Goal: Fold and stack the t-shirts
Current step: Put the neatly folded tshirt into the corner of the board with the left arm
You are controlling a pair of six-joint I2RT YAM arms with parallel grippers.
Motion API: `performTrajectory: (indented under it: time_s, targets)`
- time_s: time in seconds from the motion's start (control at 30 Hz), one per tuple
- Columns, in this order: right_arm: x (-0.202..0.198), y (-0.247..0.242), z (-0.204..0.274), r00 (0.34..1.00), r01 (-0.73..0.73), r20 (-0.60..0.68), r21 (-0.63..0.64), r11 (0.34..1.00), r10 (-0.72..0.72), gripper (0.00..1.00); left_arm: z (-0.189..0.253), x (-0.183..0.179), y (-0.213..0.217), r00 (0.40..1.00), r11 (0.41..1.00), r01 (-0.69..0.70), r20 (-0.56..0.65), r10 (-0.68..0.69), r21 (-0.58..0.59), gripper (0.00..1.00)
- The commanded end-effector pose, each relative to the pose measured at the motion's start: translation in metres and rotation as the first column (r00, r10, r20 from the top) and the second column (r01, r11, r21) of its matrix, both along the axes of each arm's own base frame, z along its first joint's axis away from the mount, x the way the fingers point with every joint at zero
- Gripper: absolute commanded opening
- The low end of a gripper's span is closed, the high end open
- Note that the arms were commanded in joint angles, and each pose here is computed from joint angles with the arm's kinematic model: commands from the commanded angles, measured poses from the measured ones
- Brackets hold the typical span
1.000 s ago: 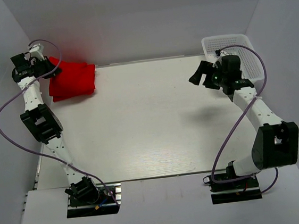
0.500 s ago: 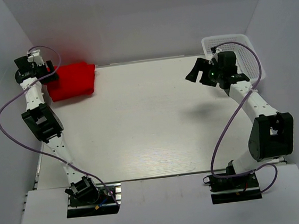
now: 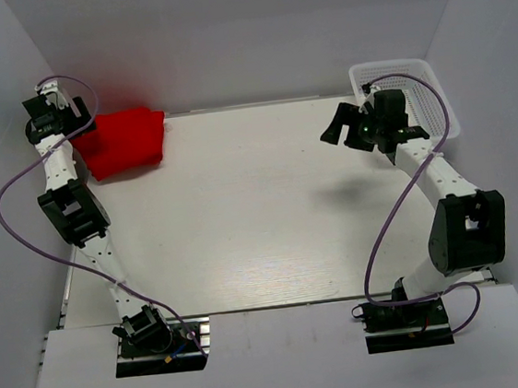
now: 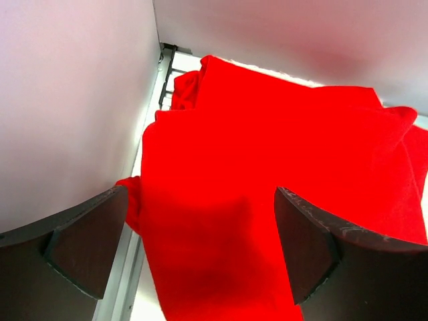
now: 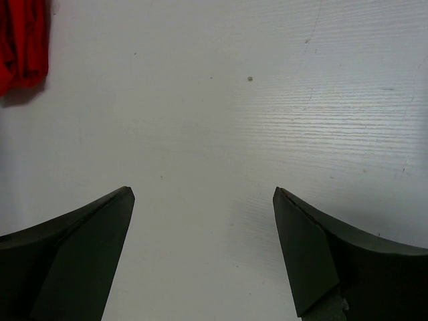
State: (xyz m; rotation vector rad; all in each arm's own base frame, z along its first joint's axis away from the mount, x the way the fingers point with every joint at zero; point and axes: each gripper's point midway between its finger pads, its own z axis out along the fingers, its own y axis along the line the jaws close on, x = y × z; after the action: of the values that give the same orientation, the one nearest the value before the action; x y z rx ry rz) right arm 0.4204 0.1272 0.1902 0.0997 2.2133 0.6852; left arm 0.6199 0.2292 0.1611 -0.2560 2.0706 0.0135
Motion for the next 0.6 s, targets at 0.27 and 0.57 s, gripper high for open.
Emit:
performTrajectory:
  time_s: [0.27,0.57]
  targets:
    - [0.005,0.006,0.011,0.999,-0.047,0.023,-0.035,0.998,0.048,0.90,0.012,0.007,-0.010,0.998,0.998,0.004,0.057,0.000,-0.065,1.00]
    - [0.011,0.005,0.017,0.999,-0.042,0.032,-0.044,0.998,0.044,0.90,-0.040,0.004,-0.023,0.999,0.980,-0.011,-0.035,0.004,-0.200,0.83]
